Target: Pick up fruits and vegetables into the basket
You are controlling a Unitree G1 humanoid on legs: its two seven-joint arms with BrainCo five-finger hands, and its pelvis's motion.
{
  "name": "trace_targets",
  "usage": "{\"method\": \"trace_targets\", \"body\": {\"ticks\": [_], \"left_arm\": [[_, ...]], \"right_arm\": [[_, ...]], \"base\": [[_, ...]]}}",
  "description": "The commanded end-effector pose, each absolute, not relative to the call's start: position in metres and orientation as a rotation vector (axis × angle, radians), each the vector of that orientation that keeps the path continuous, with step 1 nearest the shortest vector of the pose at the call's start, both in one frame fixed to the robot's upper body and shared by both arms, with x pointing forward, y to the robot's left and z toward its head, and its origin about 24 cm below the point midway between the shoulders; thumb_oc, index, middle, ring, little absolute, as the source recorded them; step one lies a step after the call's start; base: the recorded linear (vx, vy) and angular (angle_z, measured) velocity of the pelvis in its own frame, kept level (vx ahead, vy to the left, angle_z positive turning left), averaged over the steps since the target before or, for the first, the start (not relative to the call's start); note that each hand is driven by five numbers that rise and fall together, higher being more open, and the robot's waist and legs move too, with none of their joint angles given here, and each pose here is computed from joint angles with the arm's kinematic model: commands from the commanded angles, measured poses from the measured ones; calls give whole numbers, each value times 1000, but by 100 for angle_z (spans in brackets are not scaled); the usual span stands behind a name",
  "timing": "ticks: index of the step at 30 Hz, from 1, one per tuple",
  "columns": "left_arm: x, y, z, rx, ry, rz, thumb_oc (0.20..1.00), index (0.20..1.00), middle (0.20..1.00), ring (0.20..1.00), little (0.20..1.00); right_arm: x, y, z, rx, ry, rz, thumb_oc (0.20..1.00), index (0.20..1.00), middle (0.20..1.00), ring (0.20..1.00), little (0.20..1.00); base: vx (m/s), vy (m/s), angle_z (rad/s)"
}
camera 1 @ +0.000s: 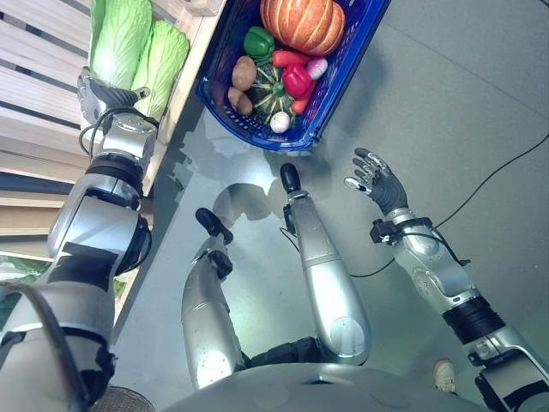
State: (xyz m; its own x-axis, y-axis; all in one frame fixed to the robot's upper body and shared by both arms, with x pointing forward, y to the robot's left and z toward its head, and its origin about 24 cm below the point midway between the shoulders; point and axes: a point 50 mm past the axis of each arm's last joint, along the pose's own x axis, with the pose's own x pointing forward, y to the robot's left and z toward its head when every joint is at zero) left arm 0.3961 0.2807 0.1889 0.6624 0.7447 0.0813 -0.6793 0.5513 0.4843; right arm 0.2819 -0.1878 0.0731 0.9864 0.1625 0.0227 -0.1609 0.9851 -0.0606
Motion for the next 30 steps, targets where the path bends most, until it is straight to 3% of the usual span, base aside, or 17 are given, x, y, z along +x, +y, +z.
{"method": "trace_targets", "body": {"ticks": [1, 16, 30], "left_arm": [[383, 312, 183, 511, 232, 924, 1000, 1000, 1000, 1000, 1000], [376, 322, 172, 429, 392, 909, 1000, 1000, 1000, 1000, 1000], [373, 305, 118, 247, 654, 555, 1000, 1000, 1000, 1000, 1000]], "right_arm": [[284, -184, 74, -16, -36, 164, 1000, 1000, 1000, 1000, 1000], [290, -189, 78, -7, -36, 152, 1000, 1000, 1000, 1000, 1000], [294, -192, 88, -15, -46, 160, 1000, 1000, 1000, 1000, 1000]], "base": [[1, -3, -5], [0, -1, -2], [1, 26, -1]]}}
